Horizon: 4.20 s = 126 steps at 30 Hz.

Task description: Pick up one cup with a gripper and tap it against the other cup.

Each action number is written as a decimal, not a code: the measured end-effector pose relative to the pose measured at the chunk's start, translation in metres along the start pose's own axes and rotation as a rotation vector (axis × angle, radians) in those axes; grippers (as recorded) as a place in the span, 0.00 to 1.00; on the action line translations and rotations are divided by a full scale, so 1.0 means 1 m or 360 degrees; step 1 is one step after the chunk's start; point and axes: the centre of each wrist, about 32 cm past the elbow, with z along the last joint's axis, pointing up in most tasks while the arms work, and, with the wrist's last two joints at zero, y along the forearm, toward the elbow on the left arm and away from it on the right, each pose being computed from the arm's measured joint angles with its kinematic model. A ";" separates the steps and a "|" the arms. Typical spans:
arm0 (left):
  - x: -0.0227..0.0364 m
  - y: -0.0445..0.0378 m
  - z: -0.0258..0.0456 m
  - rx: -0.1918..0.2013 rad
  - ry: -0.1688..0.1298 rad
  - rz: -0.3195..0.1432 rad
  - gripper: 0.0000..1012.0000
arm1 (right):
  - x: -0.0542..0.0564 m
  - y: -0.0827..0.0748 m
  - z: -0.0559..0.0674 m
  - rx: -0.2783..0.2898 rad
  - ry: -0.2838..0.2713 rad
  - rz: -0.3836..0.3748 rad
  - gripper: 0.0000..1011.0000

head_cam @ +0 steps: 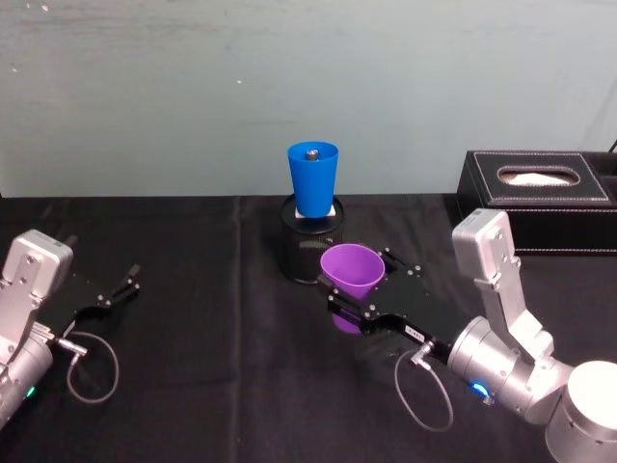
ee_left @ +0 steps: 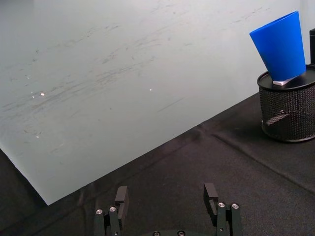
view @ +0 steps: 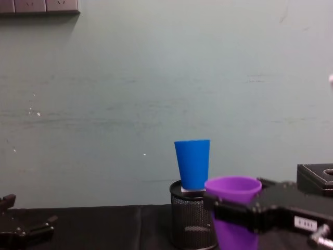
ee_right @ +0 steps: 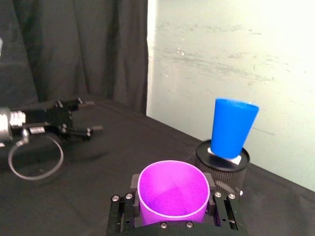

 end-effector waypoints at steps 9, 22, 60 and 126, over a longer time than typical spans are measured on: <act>0.0000 0.0000 0.0000 0.0000 0.0000 0.0000 0.99 | 0.002 0.001 0.027 0.0010 0.0081 0.0043 0.73; 0.0000 0.0000 0.0000 0.0000 0.0000 0.0000 0.99 | 0.002 0.002 0.037 0.0008 0.0096 0.0066 0.73; 0.0000 0.0000 0.0000 0.0000 0.0000 0.0000 0.99 | 0.002 0.003 0.036 0.0012 0.0090 0.0059 0.73; 0.0000 0.0000 0.0000 0.0000 0.0000 0.0000 0.99 | 0.002 0.003 0.036 0.0012 0.0090 0.0059 0.73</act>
